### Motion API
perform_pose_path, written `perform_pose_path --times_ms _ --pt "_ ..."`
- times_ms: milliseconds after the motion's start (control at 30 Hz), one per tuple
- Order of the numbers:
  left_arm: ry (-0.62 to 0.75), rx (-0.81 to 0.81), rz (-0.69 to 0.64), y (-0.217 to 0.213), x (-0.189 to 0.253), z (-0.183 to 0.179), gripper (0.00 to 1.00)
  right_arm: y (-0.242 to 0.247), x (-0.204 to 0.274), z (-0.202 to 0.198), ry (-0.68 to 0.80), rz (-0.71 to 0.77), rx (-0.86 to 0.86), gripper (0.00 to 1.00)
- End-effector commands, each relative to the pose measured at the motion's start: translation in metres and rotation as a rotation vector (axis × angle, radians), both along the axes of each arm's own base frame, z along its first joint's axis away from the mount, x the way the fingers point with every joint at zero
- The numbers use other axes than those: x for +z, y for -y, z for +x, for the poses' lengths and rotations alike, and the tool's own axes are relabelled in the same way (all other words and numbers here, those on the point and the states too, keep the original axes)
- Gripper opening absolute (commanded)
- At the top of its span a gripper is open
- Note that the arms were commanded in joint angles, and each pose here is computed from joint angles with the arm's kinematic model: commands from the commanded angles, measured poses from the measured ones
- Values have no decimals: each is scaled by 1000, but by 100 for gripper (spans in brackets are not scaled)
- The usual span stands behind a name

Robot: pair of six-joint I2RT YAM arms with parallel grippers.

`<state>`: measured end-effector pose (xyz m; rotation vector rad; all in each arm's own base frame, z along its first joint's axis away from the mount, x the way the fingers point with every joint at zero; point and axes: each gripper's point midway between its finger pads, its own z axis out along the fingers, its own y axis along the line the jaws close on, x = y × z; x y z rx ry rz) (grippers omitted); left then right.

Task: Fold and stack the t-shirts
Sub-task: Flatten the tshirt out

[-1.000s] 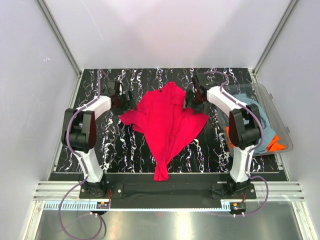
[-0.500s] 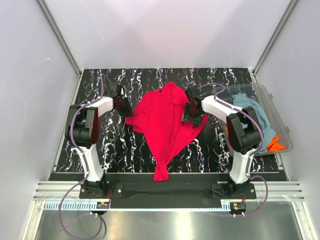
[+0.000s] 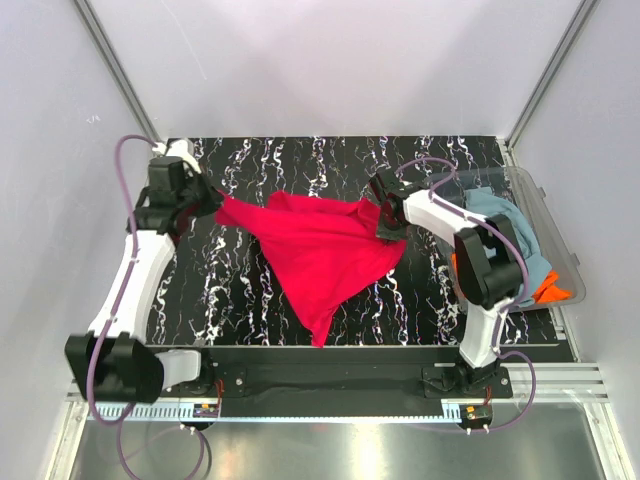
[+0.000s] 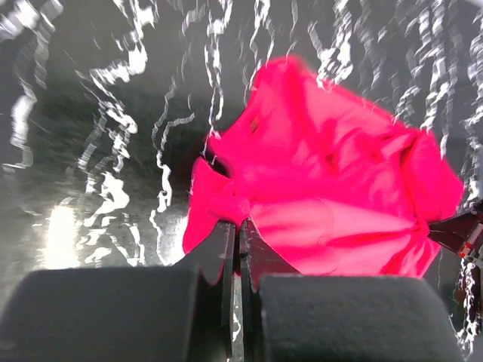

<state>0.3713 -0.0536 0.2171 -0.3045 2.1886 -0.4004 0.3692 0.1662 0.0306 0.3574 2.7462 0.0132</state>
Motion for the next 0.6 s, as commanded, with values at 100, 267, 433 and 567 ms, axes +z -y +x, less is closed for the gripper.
perform_pose_path --times_ms 100,267,433,567 --pt "187 19 52 -14 80 -15 0 41 100 -10 200 -129 60 0" --pt "245 19 24 -11 103 -31 0 55 170 -27 350 -96 51 0" --pt "216 51 39 -17 89 -39 0 32 204 -13 406 -5 133 0" --pt "187 73 55 -22 88 -40 0 29 224 -11 377 2 118 0"
